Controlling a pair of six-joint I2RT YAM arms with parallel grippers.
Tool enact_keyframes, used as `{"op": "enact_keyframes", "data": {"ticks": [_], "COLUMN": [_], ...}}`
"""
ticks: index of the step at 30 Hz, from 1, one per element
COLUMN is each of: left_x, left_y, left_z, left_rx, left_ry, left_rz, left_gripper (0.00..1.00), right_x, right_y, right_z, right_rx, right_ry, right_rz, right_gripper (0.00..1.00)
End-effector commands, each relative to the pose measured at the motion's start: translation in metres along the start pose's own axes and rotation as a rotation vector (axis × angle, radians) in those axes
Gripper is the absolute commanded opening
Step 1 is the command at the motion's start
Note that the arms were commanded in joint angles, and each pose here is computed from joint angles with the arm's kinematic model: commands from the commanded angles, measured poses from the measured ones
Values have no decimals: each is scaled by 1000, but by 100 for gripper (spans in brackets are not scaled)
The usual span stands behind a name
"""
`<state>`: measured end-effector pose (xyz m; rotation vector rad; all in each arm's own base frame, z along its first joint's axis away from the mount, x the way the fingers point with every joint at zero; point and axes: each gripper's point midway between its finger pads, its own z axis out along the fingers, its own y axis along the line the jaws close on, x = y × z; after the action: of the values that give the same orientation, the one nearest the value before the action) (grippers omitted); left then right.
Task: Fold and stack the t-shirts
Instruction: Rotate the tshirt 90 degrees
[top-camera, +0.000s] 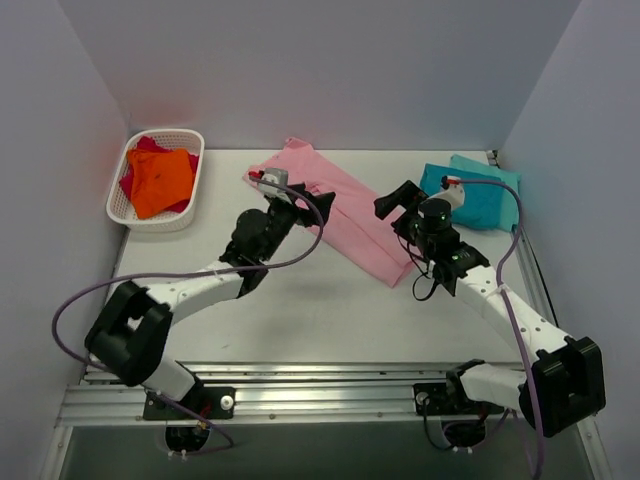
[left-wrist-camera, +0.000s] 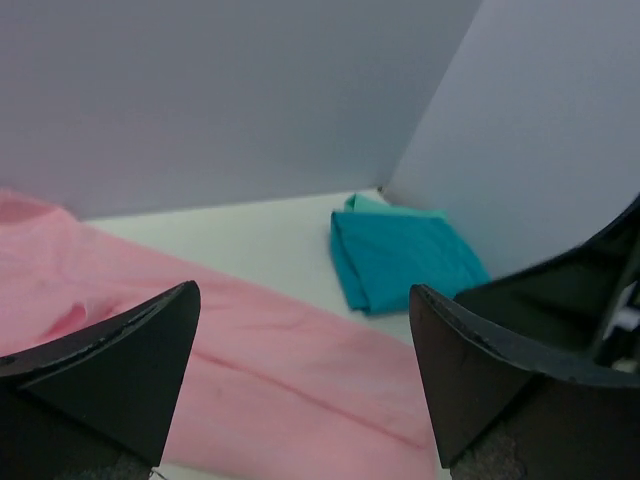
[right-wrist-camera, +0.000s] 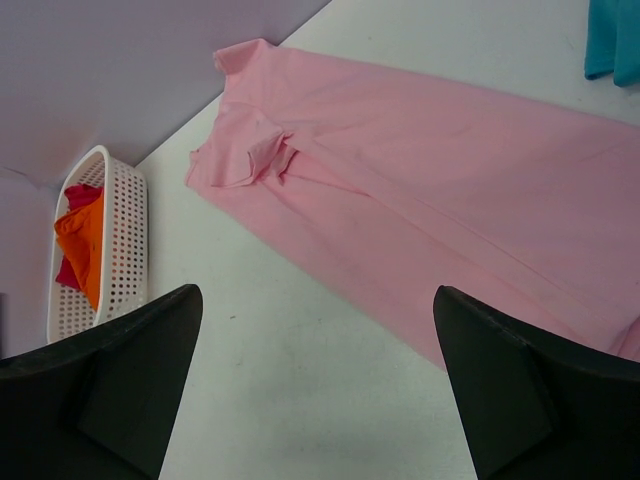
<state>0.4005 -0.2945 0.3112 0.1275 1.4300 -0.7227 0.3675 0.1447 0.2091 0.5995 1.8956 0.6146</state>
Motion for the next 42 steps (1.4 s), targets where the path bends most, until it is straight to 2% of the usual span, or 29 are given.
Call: {"op": "enact_keyframes", "data": {"ticks": [1, 2, 3, 4, 5, 6, 7, 8, 9, 11, 14, 24, 29, 31, 32, 34, 35, 38, 39, 42], "left_x": [99, 111, 157, 148, 156, 169, 177, 180, 201, 211, 240, 274, 291, 294, 298, 302, 305, 315, 317, 323], "left_y": [48, 52, 49, 53, 43, 11, 3, -6, -11, -24, -32, -63, -67, -67, -67, -66, -66, -63, -66, -61], "left_z": [-14, -13, -32, -30, -38, -48, -54, -55, -63, -57, -54, -23, -10, -5, -3, -2, -3, -2, -2, -1], "left_rx": [-36, -128, -248, -390, -430, -399, -412, -439, -464, -471, -471, -414, -406, -396, -389, -385, -380, -375, -360, -354], "left_ry": [59, 118, 305, 246, 240, 252, 254, 238, 295, 308, 365, 482, 531, 538, 552, 561, 574, 601, 620, 636], "left_rz": [-108, -234, -227, -206, -210, -215, -239, -332, -342, -437, -502, -756, -782, -793, -799, -798, -798, -799, -808, -810], "left_gripper": [94, 94, 94, 94, 94, 94, 94, 94, 94, 94, 94, 94, 94, 99, 85, 74, 61, 33, 19, 6], "right_x": [-11, -11, -12, -15, -19, -23, -24, -27, -28, -28, -27, -29, -31, -32, -33, -32, -33, -32, -32, -31], "right_y": [8, 8, 8, 9, 7, 8, 6, 7, 7, 8, 6, -1, -5, -6, -7, -9, -10, -12, -12, -12], "right_z": [-8, -10, -12, -17, -18, -22, -23, -24, -25, -25, -24, -23, -22, -22, -21, -20, -19, -18, -17, -17], "right_rx": [-16, -13, -14, -20, -9, -13, -6, -6, -5, -8, 1, 30, 45, 47, 53, 60, 62, 64, 61, 59], "right_ry": [-42, -40, -43, -56, -73, -89, -96, -103, -109, -108, -102, -117, -122, -124, -127, -125, -125, -120, -116, -112], "right_rz": [-6, -7, -7, -5, -7, -5, -7, -4, -5, -7, -12, -24, -25, -27, -28, -31, -29, -28, -26, -21], "right_gripper": [96, 96, 96, 96, 96, 96, 96, 96, 96, 96, 96, 97, 97, 97, 98, 97, 97, 97, 98, 98]}}
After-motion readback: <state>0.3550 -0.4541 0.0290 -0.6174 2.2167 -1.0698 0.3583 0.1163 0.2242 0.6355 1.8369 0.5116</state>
